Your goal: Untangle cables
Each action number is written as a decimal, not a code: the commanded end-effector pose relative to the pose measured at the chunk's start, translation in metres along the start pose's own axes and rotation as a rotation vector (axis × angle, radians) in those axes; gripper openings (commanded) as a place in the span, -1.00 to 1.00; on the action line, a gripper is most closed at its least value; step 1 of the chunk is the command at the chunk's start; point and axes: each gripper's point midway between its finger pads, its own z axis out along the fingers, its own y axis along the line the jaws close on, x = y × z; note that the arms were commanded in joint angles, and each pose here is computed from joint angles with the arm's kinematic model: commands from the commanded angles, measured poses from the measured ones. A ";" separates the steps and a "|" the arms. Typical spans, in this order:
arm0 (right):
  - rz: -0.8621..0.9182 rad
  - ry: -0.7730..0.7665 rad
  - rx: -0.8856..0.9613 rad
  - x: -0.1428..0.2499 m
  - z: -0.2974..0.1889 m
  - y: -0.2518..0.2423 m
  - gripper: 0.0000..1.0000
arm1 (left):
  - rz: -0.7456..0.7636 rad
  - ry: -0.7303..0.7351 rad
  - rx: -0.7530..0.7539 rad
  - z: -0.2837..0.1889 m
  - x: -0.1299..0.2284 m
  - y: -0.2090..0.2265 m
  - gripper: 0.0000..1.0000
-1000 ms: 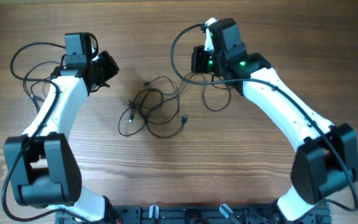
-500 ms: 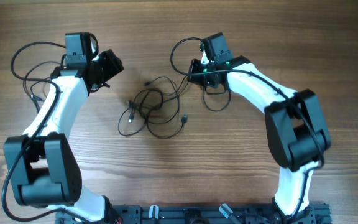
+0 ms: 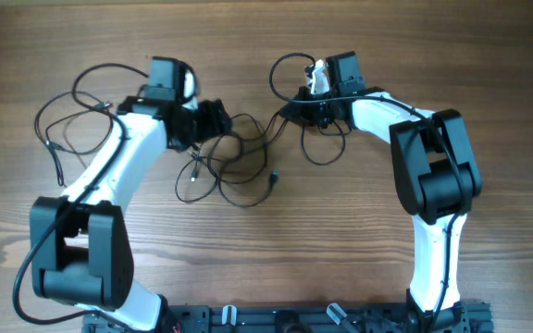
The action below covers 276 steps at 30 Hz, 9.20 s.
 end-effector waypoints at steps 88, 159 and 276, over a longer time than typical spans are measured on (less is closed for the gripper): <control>0.048 0.039 0.096 0.019 0.021 -0.045 -0.91 | -0.166 -1.108 -0.315 -0.163 -0.199 0.054 -0.69; 0.092 -0.004 0.151 0.012 0.020 -0.054 -0.91 | -0.110 -0.285 -0.213 -0.027 -0.073 0.118 -0.88; 0.172 -0.243 0.486 -0.049 -0.136 -0.116 1.00 | 0.433 -0.883 -0.193 -0.191 -0.078 -0.059 -0.92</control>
